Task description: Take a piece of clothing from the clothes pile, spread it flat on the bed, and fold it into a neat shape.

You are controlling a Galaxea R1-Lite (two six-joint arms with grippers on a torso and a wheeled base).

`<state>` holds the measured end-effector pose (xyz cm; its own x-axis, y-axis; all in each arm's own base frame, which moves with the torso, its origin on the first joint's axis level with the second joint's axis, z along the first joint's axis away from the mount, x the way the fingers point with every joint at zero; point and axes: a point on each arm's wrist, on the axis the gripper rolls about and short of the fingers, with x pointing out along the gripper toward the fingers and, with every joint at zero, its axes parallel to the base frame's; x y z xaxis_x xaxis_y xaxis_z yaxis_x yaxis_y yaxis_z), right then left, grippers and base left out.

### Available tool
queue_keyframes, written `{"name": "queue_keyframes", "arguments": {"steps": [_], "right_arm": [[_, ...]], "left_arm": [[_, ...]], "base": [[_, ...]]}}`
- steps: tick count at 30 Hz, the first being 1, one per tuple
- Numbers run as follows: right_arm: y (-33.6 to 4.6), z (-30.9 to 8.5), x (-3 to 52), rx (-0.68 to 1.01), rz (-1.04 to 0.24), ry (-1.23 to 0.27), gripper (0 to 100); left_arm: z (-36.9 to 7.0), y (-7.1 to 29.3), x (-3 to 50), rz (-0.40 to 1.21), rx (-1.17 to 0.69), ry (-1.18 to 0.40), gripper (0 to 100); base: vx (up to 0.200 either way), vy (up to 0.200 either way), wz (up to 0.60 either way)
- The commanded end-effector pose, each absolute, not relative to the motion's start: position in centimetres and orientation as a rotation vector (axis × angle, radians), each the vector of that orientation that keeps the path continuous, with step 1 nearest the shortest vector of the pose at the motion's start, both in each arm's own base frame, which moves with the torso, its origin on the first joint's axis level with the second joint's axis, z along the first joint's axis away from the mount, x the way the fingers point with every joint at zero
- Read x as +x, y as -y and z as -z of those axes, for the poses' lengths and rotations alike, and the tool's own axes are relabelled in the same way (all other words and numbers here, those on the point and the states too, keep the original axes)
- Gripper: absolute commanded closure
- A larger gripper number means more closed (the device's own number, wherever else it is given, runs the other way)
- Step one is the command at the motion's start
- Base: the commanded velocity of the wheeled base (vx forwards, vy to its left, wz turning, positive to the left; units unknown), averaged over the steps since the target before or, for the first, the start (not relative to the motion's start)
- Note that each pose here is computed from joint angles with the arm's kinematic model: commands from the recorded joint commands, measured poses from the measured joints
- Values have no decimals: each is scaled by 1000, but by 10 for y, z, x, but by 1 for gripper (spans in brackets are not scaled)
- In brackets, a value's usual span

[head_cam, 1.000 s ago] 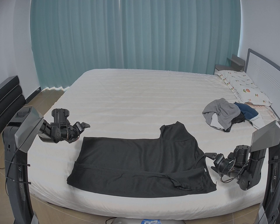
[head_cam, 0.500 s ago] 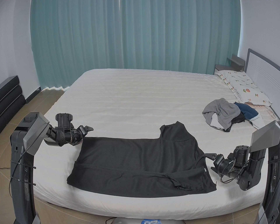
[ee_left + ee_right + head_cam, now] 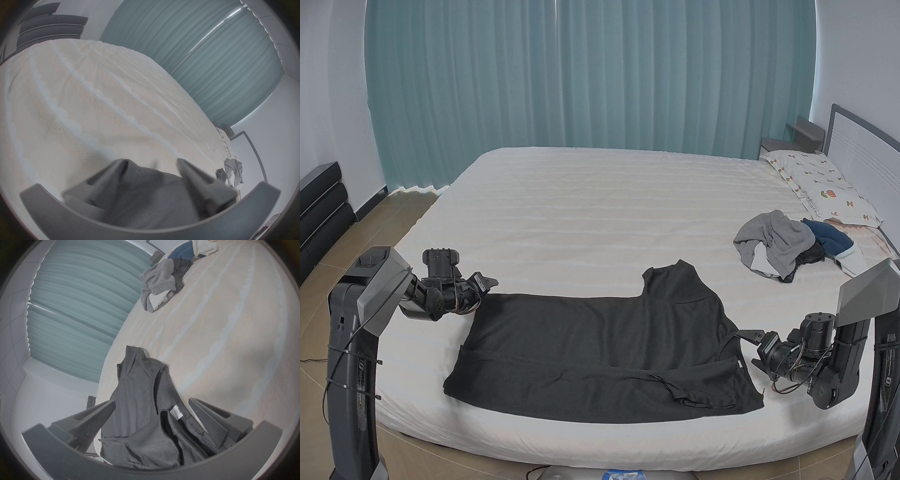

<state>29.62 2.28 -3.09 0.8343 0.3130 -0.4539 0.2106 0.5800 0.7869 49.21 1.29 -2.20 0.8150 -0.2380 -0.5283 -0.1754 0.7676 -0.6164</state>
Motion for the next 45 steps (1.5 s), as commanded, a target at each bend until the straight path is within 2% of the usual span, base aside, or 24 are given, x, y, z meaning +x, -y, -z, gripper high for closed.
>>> {"name": "queue_keyframes", "arguments": {"steps": [1, 12, 16, 19, 24, 32, 39, 45], "right_arm": [[-22, 31, 297, 967, -64, -602, 0], [-30, 2, 322, 938, -155, -490, 0], [-32, -6, 342, 885, -168, -482, 0], [-41, -2, 369, 762, -182, -505, 0], [-53, -10, 410, 668, -183, -509, 0], [-67, 10, 468, 545, -109, -571, 0], [-74, 25, 505, 530, -98, -572, 0], [-73, 37, 514, 534, -74, -552, 0]], "left_arm": [[23, -14, 491, 32, -710, -635, 100], [16, -16, 487, -21, -781, -634, 100], [17, -16, 484, -26, -785, -646, 100], [16, -15, 479, -30, -786, -658, 100], [19, -15, 476, -40, -798, -674, 100], [20, -16, 473, -48, -802, -682, 100], [22, -15, 470, -51, -802, -691, 100], [20, -15, 470, -51, -802, -689, 100]], "base": [[0, 0, 0], [0, 0, 0], [0, 0, 0], [0, 0, 0], [0, 0, 0], [0, 0, 0], [0, 0, 0], [0, 0, 0]]}}
